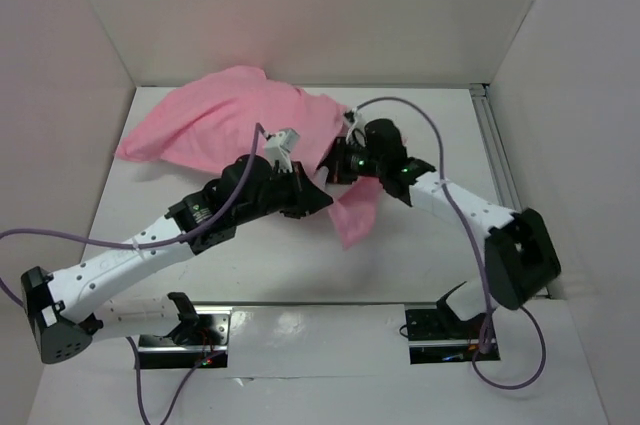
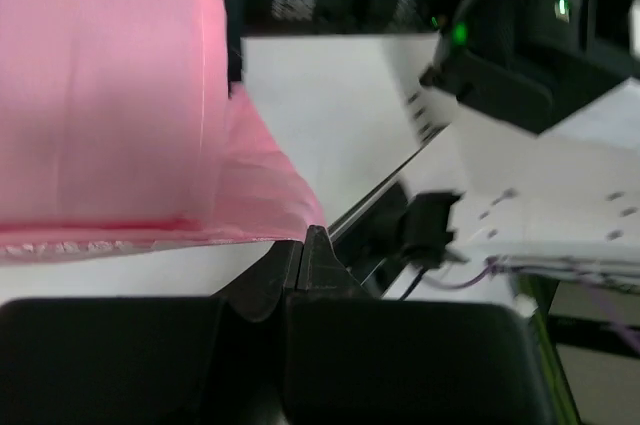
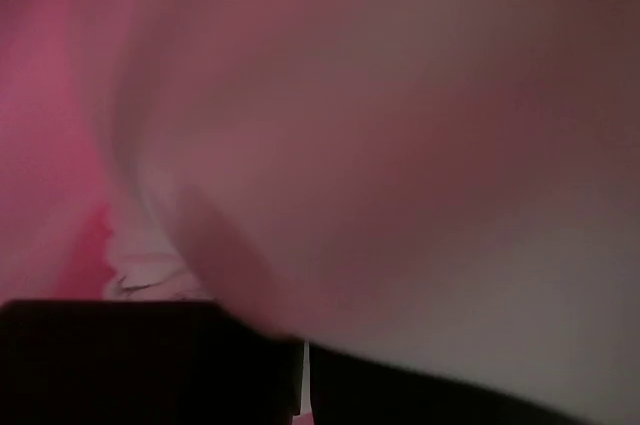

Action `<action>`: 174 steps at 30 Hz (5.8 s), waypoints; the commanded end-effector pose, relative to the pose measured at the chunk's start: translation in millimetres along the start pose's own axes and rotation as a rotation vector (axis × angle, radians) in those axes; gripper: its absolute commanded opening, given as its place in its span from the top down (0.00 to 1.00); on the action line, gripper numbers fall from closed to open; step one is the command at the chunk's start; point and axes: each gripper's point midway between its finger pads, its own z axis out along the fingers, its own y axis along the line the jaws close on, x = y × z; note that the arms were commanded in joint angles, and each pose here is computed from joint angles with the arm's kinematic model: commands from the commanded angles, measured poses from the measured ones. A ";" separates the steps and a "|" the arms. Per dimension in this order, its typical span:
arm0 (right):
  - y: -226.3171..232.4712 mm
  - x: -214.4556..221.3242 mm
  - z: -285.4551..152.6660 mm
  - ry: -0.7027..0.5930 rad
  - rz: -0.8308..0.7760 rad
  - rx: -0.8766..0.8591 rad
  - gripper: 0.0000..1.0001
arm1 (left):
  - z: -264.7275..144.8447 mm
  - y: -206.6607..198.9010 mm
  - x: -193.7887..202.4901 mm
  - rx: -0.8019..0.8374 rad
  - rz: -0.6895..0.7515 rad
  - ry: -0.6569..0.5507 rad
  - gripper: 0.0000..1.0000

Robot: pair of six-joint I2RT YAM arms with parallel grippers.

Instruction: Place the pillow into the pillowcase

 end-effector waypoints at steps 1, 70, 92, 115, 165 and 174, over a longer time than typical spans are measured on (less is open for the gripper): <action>-61.2 64.8 31.1 0.139 0.144 0.101 1.00 | -17.4 -73.0 -8.6 0.292 -0.011 0.014 1.00; -173.5 10.6 -48.5 -0.081 0.428 0.273 0.21 | 182.7 141.6 -112.7 -0.922 0.664 -0.007 1.00; -32.1 -13.5 31.6 -0.113 0.296 -0.096 1.00 | 111.3 -100.8 -121.8 -0.014 0.405 -0.032 1.00; -141.4 29.4 -55.3 -0.069 0.349 0.368 0.00 | 123.9 54.1 -70.8 -0.519 0.436 0.169 0.19; -11.0 -28.6 32.7 -0.185 0.033 0.258 0.68 | 8.1 40.5 -148.9 -0.407 0.160 0.042 1.00; -49.5 -24.9 73.6 -0.313 0.083 0.391 0.28 | -5.7 12.1 -165.2 -0.284 0.150 -0.007 1.00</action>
